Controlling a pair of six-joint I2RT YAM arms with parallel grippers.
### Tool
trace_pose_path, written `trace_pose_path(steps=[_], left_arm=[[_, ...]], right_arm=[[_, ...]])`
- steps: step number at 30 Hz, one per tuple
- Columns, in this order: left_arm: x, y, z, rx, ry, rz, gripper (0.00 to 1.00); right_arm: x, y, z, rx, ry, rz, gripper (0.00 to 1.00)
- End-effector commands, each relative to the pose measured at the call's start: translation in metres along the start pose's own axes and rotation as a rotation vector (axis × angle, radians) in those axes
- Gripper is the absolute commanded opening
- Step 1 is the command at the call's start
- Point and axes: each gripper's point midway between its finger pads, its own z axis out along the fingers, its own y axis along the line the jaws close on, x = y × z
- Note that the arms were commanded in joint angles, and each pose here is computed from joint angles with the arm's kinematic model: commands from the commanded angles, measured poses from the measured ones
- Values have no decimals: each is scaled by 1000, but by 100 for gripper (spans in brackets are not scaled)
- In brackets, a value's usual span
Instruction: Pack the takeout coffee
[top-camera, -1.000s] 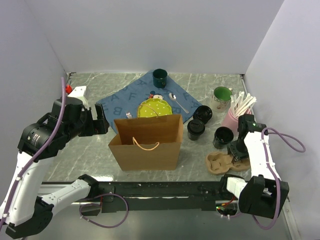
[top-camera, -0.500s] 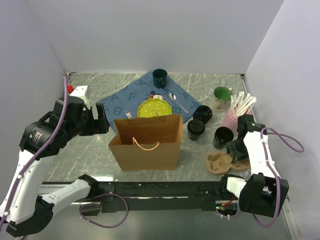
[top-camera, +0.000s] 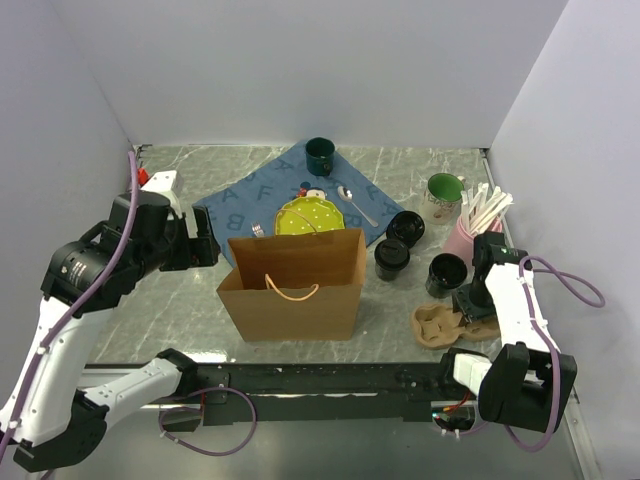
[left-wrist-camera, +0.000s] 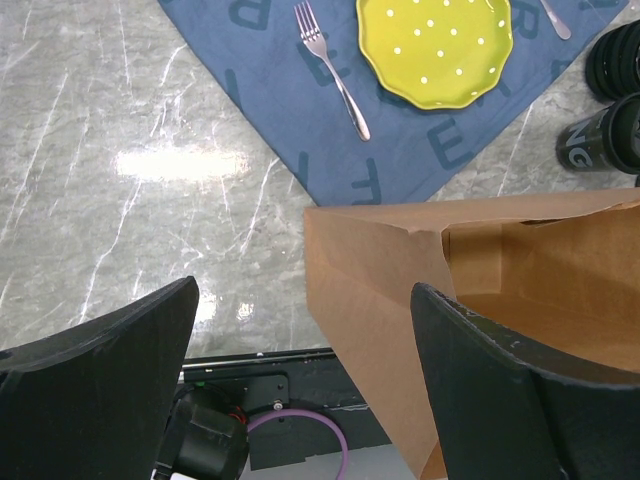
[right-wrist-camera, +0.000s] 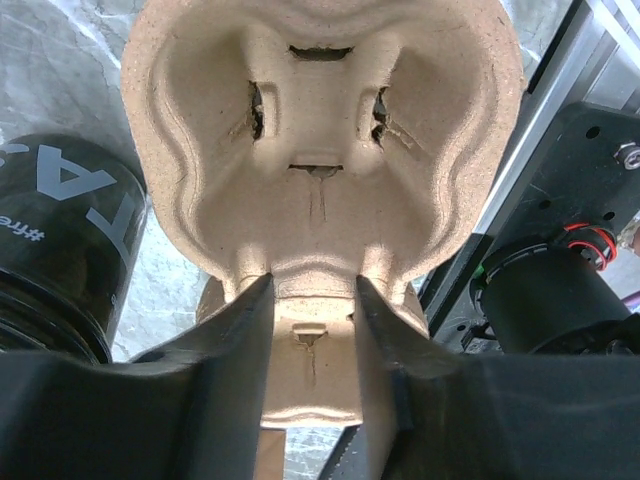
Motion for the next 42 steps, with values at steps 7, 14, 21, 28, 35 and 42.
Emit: trace_pose_path(steps=[7, 14, 21, 28, 35, 42], left_arm=[[-17, -4, -9, 16, -61, -13, 94], [-14, -2, -10, 8, -55, -13, 93], [-14, 0, -11, 3, -58, -11, 93], [-15, -3, -11, 16, -63, -15, 93], [-9, 2, -10, -1, -47, -9, 93], [-7, 2, -8, -6, -37, -8, 93]], right_arm=[[-18, 7, -30, -49, -62, 33, 27], [-12, 1, -36, -43, -36, 67, 27], [-11, -4, -27, -26, -46, 42, 27], [-35, 15, -50, -85, -118, -22, 34], [-27, 29, -28, -137, -94, -31, 54], [-25, 32, -15, -129, -91, -17, 55]])
